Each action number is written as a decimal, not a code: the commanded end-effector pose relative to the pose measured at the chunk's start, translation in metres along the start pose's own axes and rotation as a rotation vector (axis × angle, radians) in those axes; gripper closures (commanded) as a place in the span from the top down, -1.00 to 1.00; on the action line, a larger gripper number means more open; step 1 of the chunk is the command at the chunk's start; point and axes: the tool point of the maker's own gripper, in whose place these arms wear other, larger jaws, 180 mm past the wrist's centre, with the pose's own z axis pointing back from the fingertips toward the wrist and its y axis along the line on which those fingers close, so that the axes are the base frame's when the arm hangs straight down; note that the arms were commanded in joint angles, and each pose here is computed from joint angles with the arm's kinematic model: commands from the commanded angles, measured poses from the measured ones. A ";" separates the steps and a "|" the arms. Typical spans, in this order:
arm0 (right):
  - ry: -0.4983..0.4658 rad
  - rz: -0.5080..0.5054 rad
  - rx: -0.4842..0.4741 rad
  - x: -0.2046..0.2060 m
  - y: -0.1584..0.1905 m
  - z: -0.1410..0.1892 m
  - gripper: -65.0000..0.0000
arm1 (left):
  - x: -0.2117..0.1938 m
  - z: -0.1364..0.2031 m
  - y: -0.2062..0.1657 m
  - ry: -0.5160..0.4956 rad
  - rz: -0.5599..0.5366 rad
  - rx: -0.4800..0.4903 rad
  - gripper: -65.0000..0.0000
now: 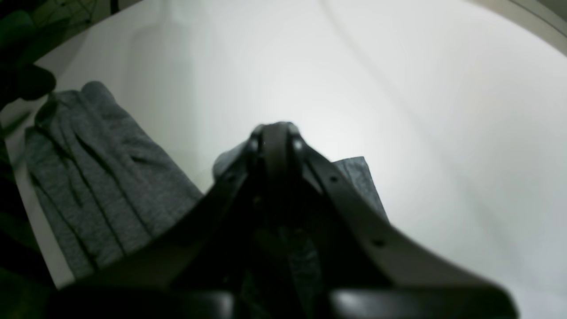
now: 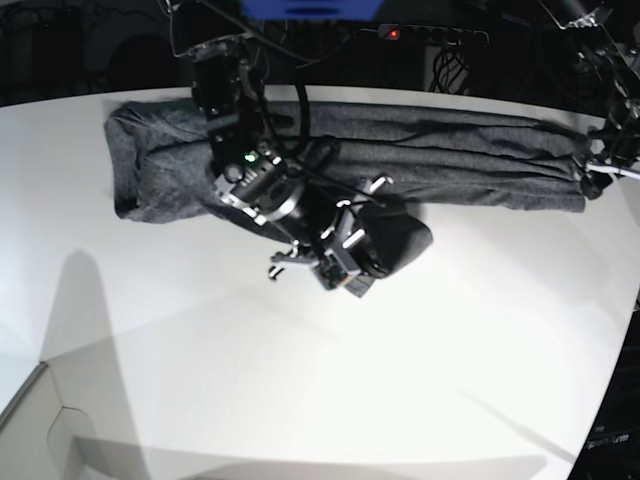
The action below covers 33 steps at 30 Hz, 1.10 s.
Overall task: Layout the t-shirt on the table in an organized manner, then fold the t-shirt properly
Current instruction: 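Grasp the hanging sleeve with the right gripper and fold it onto the shirt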
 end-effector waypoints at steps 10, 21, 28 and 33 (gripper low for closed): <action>-0.102 0.015 0.081 0.030 0.042 0.008 -1.00 | 0.052 0.020 -0.020 -0.126 -0.082 -0.032 0.52; -0.061 -0.065 0.135 0.008 0.098 -0.005 -1.00 | 0.069 0.028 -0.026 -0.171 -0.115 -0.036 0.52; -0.039 -0.085 0.185 -0.001 0.126 0.000 -1.00 | 0.070 0.030 -0.021 -0.176 -0.109 -0.024 0.52; -0.028 -0.078 0.232 -0.004 0.145 0.000 -1.00 | 0.077 0.039 -0.001 -0.204 -0.078 0.024 0.52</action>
